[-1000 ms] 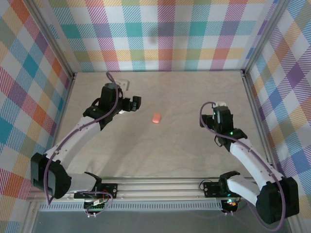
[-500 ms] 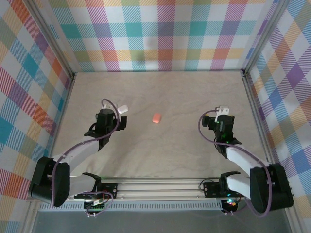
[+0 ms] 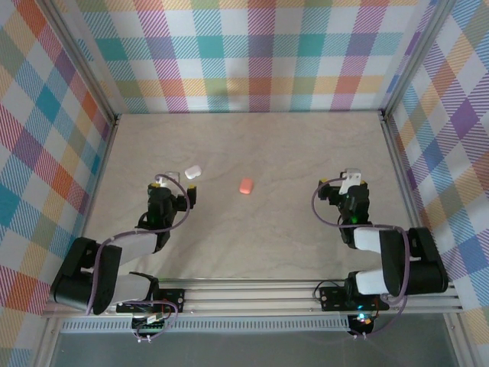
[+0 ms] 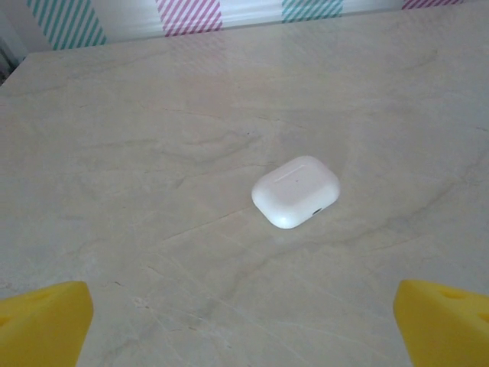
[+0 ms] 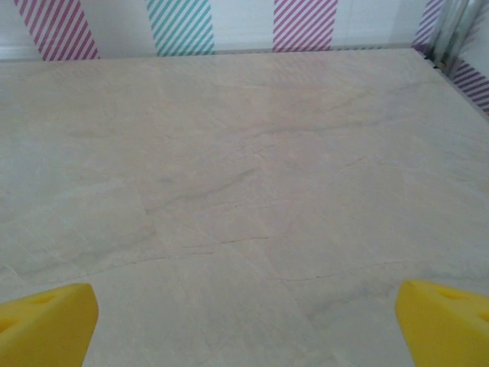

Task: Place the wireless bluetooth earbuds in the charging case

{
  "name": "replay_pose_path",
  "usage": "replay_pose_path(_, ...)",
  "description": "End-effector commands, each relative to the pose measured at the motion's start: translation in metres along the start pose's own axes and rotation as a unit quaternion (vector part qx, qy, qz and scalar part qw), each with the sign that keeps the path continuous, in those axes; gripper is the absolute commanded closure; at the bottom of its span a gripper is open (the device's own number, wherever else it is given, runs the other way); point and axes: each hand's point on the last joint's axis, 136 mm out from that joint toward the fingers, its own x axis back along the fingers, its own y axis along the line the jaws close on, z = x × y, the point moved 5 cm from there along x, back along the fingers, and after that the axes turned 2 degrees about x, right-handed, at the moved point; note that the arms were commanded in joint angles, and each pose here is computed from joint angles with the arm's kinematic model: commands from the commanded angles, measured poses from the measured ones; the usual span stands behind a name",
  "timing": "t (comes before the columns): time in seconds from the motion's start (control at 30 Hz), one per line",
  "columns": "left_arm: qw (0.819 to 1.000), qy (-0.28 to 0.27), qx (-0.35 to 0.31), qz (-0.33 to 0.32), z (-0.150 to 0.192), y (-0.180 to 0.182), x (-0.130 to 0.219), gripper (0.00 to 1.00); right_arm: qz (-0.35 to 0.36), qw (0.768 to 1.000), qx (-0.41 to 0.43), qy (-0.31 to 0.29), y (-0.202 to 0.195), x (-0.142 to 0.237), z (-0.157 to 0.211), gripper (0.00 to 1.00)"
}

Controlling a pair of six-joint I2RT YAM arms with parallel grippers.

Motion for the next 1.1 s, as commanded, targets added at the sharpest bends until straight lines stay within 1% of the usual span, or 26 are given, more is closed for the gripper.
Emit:
replay_pose_path(0.0, 0.999, -0.05, -0.001, 0.015, -0.01, 0.002, -0.006, 0.0, -0.012, 0.999, 0.005, -0.047, 0.002, -0.006, -0.011, 0.0)
replay_pose_path(0.1, 0.999, -0.036, 0.0, 0.022, -0.003, 0.002, -0.016, 0.0, -0.006, 0.999, 0.006, -0.044, 0.001, -0.015, -0.006, 0.0)
replay_pose_path(0.2, 0.999, -0.029, 0.007, 0.022, -0.004, 0.004, -0.019, 0.0, 0.021, 1.0, -0.005, -0.009, -0.005, -0.025, -0.006, 0.0)
replay_pose_path(0.27, 0.999, -0.021, 0.012, 0.024, -0.004, 0.006, -0.022, 0.0, 0.019, 1.0, -0.016, 0.016, -0.007, -0.032, -0.006, 0.0)
replay_pose_path(0.37, 0.999, -0.012, 0.027, 0.026, -0.002, 0.011, -0.027, 0.0, 0.02, 0.999, -0.025, 0.014, -0.011, -0.032, -0.007, 0.0)
replay_pose_path(0.47, 0.999, -0.017, 0.032, 0.038, 0.007, 0.011, -0.037, 0.0, 0.021, 0.999, -0.024, 0.013, -0.012, -0.032, -0.006, 0.0)
replay_pose_path(0.5, 0.999, -0.003, 0.039, 0.032, 0.008, 0.014, -0.037, 0.0, 0.021, 0.999, -0.024, 0.013, -0.012, -0.032, -0.007, 0.0)
replay_pose_path(0.53, 0.998, 0.007, 0.04, 0.04, 0.008, 0.014, -0.04, 0.0, 0.02, 0.999, -0.024, 0.013, -0.011, -0.032, -0.006, 0.0)
replay_pose_path(0.6, 0.998, 0.015, 0.044, 0.046, 0.008, 0.015, -0.042, 0.0, 0.021, 0.999, -0.024, 0.013, -0.012, -0.032, -0.007, 0.0)
replay_pose_path(0.83, 0.998, 0.026, 0.064, 0.012, 0.006, 0.025, -0.048, 0.0, 0.02, 0.999, -0.023, 0.012, -0.011, -0.032, -0.007, 0.0)
replay_pose_path(1.07, 0.997, 0.028, 0.066, 0.011, 0.007, 0.026, -0.049, 0.0, 0.02, 0.999, -0.023, 0.012, -0.011, -0.032, -0.007, 0.0)
